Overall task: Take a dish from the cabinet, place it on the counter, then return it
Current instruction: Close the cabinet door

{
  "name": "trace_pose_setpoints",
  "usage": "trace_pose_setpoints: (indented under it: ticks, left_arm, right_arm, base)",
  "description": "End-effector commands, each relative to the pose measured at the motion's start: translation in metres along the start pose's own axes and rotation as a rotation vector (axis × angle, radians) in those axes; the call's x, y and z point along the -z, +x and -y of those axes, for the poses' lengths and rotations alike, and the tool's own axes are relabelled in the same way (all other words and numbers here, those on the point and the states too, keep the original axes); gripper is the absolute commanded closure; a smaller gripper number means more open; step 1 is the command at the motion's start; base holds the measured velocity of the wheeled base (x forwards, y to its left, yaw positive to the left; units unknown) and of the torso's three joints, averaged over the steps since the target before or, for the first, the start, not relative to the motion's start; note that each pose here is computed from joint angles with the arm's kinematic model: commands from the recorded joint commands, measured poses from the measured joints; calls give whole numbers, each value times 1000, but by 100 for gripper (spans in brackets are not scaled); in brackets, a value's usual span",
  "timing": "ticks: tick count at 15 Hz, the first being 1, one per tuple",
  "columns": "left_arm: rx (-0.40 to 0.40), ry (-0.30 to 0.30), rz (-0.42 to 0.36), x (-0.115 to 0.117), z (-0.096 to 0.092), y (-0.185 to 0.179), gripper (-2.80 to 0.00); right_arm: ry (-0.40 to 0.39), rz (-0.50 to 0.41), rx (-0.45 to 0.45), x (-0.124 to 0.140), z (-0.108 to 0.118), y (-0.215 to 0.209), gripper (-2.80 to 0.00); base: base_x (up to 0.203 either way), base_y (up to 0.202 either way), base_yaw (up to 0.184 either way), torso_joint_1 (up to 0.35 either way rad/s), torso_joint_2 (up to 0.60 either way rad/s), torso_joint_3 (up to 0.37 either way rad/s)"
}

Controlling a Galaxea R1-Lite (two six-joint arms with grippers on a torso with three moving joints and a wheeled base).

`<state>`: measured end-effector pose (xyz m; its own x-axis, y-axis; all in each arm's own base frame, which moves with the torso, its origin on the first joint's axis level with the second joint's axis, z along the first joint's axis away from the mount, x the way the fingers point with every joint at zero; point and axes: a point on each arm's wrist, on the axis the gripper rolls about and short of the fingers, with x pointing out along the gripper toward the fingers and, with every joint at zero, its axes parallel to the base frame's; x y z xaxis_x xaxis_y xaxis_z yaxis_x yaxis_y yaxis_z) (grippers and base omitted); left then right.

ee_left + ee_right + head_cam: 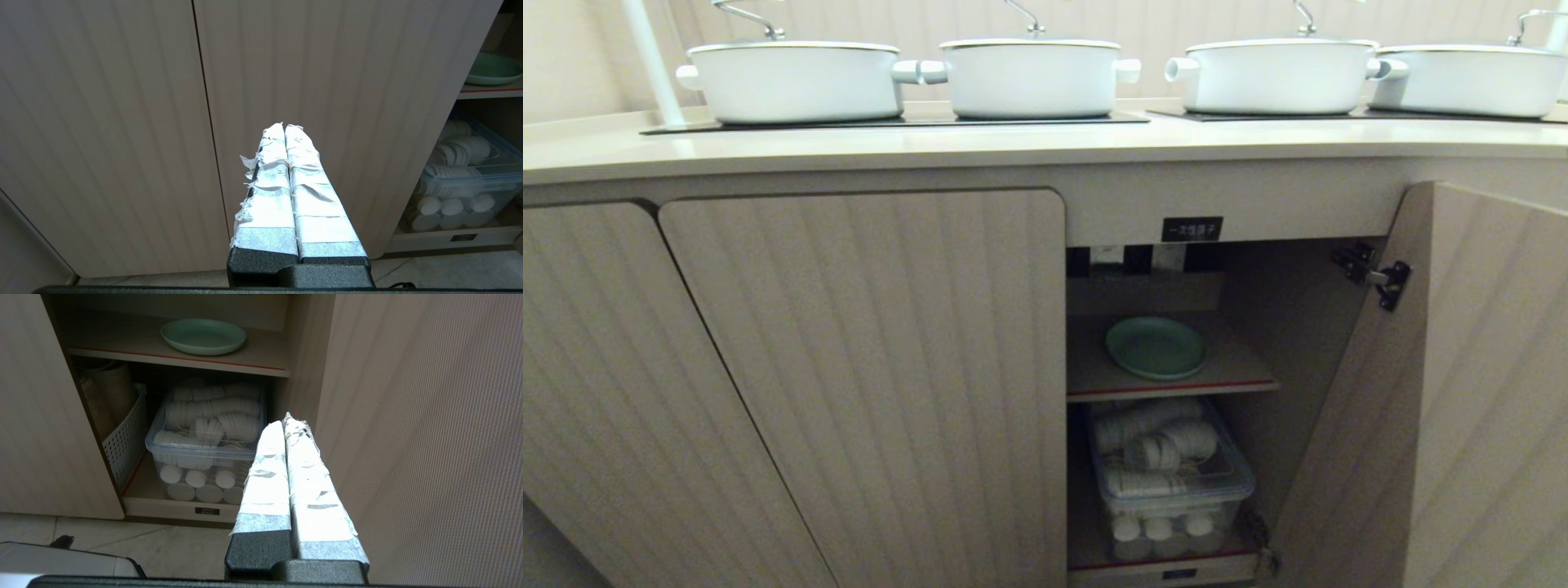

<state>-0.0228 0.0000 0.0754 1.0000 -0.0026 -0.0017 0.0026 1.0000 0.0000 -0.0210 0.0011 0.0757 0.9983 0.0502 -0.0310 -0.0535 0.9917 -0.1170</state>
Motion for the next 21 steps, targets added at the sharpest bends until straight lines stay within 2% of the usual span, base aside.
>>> trace_pose_setpoints:
  ticks: [1, 3, 21]
  left_arm:
    - [0, 0, 1, 0, 0, 0, 0]
    - [0, 0, 0, 0, 0, 0, 0]
    - [0, -3, 2, 0, 0, 0, 0]
  right_arm:
    - [0, 18, 0, 0, 0, -2, 0]
    - [1, -7, 0, 1, 0, -3, 0]
    - [-2, 0, 3, 1, 0, -3, 0]
  base:
    - [0, 0, 0, 0, 0, 0]
    - [0, 0, 0, 0, 0, 0]
    - [-4, 0, 0, 1, 0, 0]
